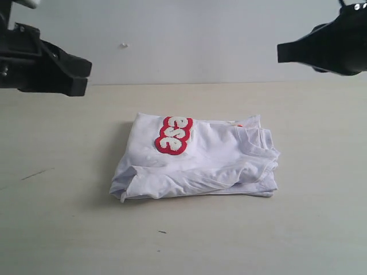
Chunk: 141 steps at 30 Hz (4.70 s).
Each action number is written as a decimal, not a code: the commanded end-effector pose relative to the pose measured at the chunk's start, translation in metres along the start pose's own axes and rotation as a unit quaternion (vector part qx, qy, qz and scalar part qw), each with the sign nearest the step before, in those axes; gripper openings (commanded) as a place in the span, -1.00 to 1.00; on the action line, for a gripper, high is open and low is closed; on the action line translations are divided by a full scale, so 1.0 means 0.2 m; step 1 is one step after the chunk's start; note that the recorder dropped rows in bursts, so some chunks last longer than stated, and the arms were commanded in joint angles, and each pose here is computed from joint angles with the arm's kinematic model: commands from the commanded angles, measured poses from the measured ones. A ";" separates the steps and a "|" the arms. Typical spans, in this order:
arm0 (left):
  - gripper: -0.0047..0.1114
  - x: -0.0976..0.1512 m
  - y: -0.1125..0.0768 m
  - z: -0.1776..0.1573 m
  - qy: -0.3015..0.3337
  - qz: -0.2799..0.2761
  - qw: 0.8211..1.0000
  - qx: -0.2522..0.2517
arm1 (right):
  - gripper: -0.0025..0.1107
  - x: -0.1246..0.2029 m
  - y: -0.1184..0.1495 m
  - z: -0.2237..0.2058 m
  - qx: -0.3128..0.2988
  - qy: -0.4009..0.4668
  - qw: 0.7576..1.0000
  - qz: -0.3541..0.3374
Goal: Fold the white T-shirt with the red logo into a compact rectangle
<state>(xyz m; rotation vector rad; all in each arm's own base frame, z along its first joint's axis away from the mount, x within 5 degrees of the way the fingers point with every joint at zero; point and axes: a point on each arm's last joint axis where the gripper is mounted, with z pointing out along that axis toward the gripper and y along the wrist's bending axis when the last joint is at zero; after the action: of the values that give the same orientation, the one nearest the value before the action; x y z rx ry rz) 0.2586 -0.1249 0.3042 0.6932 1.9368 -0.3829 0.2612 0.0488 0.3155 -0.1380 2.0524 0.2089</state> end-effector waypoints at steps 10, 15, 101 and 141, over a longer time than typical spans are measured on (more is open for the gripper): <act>-0.92 -0.14 -0.09 -0.53 -0.173 -0.031 0.984 -0.039 | -0.96 -0.04 0.03 -0.37 -0.009 -0.089 0.996 -0.010; -0.92 -0.16 -0.15 -0.78 -0.248 -0.022 0.968 -0.041 | -0.96 0.00 0.02 -0.48 -0.004 -0.154 0.988 0.011; -0.92 0.08 -0.31 -1.28 -0.406 -0.022 0.912 -0.052 | -0.96 0.11 0.14 0.49 -0.030 0.083 0.996 0.005; -0.92 0.13 -0.30 -1.31 -0.426 -0.028 0.901 -0.079 | -0.96 0.67 0.12 0.94 -0.016 0.280 0.959 0.030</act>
<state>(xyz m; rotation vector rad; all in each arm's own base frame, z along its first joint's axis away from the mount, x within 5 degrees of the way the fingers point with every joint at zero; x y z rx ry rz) 0.0273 -0.0229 0.3982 0.2887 1.1335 -0.4584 0.3517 0.1039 0.1227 -0.1463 2.6171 0.2596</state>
